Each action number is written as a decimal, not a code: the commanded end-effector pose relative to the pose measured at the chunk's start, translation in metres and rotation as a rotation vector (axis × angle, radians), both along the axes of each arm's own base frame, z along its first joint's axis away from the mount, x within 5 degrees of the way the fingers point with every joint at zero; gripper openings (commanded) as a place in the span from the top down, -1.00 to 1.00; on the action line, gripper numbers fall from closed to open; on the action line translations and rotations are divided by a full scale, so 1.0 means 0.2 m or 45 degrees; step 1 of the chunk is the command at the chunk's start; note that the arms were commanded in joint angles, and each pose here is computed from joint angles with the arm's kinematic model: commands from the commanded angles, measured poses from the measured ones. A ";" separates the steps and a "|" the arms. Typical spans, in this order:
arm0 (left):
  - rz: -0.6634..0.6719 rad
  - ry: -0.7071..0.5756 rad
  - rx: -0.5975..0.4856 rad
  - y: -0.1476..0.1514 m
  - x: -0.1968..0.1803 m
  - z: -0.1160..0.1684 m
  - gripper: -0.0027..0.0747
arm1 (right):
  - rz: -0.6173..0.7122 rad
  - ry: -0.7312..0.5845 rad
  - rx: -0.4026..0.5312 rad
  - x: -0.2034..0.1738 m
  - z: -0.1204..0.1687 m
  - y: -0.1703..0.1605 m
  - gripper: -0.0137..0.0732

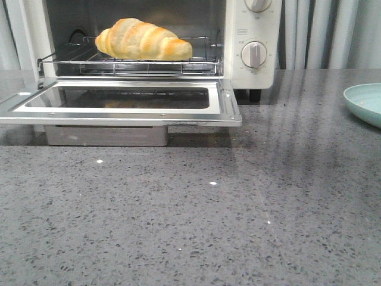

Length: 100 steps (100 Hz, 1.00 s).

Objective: Put bread in oven

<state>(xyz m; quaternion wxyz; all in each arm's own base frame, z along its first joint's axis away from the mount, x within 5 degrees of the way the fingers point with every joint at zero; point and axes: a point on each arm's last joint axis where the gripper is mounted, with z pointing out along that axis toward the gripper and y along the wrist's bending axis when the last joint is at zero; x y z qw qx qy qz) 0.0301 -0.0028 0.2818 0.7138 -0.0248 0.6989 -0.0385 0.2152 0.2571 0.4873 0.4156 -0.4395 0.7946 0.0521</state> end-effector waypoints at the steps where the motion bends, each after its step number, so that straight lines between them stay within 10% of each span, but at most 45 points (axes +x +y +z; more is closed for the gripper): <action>1: 0.006 -0.191 -0.018 0.00 -0.04 0.08 0.99 | -0.045 -0.043 0.060 -0.09 0.13 -0.14 -0.43; 100: 0.000 -0.125 -0.016 0.00 -0.04 0.06 0.99 | -0.209 -0.111 -0.093 -0.16 0.03 -0.37 -0.43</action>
